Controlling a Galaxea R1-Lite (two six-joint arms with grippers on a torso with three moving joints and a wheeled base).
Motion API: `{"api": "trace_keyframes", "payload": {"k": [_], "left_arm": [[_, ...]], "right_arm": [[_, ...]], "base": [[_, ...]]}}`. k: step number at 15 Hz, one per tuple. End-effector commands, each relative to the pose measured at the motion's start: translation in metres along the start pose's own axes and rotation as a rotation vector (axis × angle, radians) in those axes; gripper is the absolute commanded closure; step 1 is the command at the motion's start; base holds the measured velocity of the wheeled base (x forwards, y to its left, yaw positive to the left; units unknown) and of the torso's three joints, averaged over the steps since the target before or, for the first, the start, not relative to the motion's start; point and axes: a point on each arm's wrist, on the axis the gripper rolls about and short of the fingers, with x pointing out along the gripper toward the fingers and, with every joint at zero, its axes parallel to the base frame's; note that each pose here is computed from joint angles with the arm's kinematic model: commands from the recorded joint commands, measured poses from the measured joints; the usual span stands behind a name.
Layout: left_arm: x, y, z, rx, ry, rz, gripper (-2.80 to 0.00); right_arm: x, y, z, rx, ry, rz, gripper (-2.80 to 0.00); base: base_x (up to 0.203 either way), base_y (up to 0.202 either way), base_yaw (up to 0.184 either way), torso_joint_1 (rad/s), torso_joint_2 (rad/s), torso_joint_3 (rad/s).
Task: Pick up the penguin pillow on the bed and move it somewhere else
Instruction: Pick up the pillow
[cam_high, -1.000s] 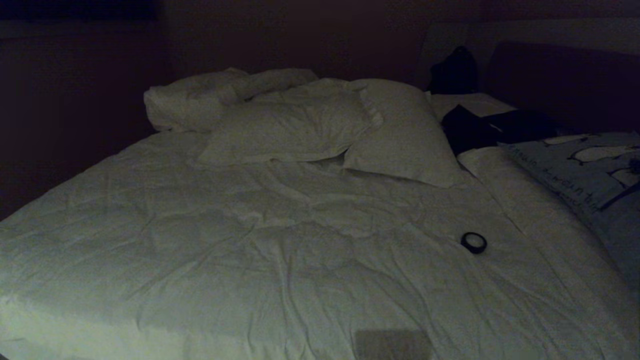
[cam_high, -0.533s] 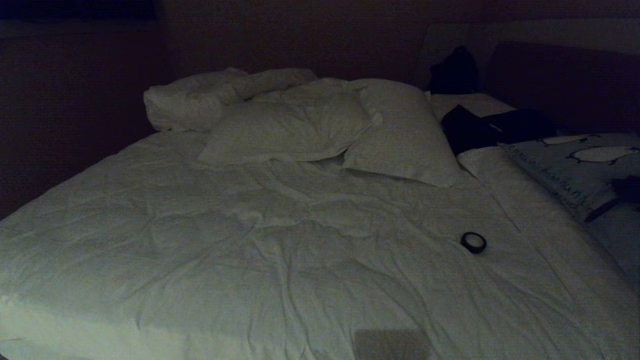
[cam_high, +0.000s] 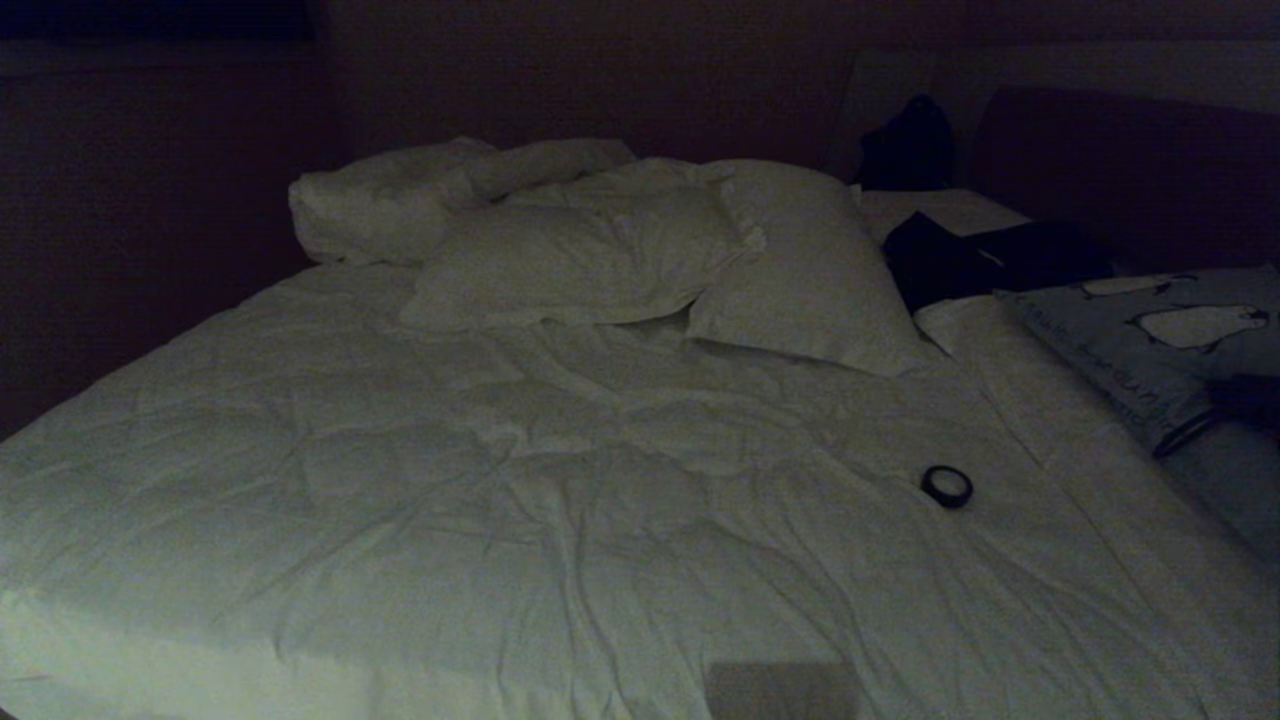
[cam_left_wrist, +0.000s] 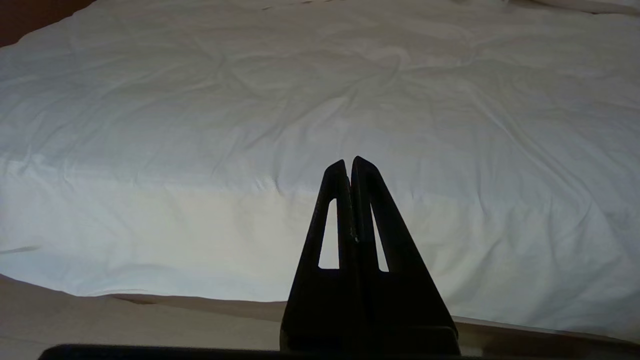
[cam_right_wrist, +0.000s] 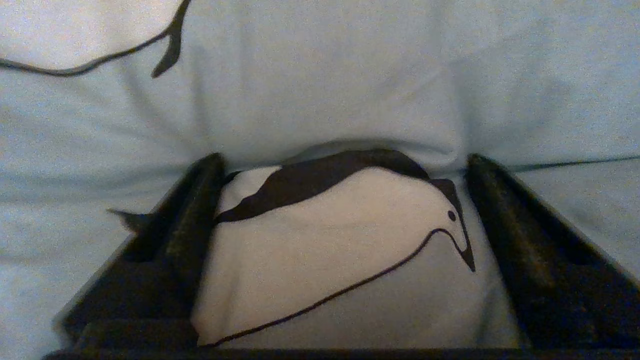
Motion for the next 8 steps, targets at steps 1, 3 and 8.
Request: {"api": "trace_keyframes", "payload": {"k": [1,3,8], "left_arm": [[0.000,0.000,0.000,-0.001,0.001,0.001,0.00],[0.000,0.000,0.000,-0.001,0.001,0.001,0.00],[0.000,0.000,0.000,-0.001,0.001,0.001,0.00]], "right_arm": [[0.003,0.001,-0.005,-0.001,0.017,0.002,0.00],[0.001,0.002,-0.002,0.001,0.009,-0.003,0.00],[-0.019,-0.002,0.026,0.070,-0.063,-0.005,0.00]], "base": [[0.000,0.000,0.000,0.000,0.00,0.000],[0.000,0.000,0.000,0.000,0.00,0.000],[0.000,0.000,0.000,0.000,0.00,0.000]]}}
